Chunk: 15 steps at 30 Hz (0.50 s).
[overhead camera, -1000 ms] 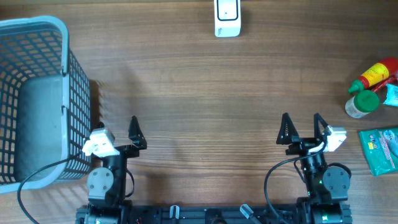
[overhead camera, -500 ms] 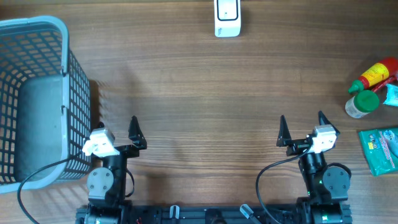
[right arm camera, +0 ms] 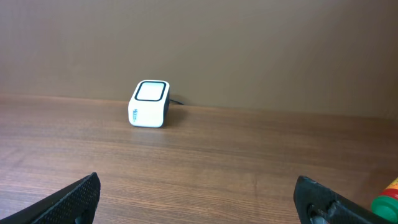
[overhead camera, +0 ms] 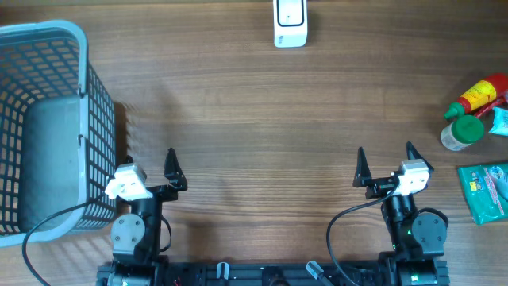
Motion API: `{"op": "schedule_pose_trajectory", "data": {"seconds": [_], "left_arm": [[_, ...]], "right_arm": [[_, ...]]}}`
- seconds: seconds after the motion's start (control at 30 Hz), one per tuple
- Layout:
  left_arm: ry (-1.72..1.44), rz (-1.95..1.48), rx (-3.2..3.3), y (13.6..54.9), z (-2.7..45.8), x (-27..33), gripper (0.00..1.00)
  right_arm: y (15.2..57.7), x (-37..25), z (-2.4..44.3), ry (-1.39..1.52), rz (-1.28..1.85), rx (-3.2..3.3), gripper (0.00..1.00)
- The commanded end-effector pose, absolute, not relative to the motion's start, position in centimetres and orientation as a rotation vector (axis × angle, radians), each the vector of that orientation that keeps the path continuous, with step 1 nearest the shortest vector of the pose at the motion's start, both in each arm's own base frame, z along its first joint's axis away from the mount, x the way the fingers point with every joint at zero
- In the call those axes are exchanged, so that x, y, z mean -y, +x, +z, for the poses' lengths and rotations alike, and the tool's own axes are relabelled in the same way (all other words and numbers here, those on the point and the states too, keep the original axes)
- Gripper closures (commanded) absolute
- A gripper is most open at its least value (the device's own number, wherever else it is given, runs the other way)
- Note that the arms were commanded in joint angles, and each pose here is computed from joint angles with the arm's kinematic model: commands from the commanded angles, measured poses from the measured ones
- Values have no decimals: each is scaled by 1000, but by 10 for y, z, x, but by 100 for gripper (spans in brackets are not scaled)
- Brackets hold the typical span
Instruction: Scan the item barcode
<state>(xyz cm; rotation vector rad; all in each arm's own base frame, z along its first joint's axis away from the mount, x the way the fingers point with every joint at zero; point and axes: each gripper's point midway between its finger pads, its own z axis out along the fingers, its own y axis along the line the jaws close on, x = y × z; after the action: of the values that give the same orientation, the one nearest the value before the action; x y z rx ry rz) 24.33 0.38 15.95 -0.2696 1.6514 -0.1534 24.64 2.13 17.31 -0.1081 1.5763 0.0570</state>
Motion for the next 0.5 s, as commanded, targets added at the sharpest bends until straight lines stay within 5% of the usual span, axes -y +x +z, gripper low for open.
{"op": "schedule_pose_trajectory", "data": {"seconds": [0.0,0.47], "left_arm": [[-262,-132,-1642,243,160,-7,0],[-290,-104,-1639,243,159,-15,0]], "right_arm": [[246,-21,175,-123,40,-1567,0],[246,-21,175,-123,41,-1567,0]]}}
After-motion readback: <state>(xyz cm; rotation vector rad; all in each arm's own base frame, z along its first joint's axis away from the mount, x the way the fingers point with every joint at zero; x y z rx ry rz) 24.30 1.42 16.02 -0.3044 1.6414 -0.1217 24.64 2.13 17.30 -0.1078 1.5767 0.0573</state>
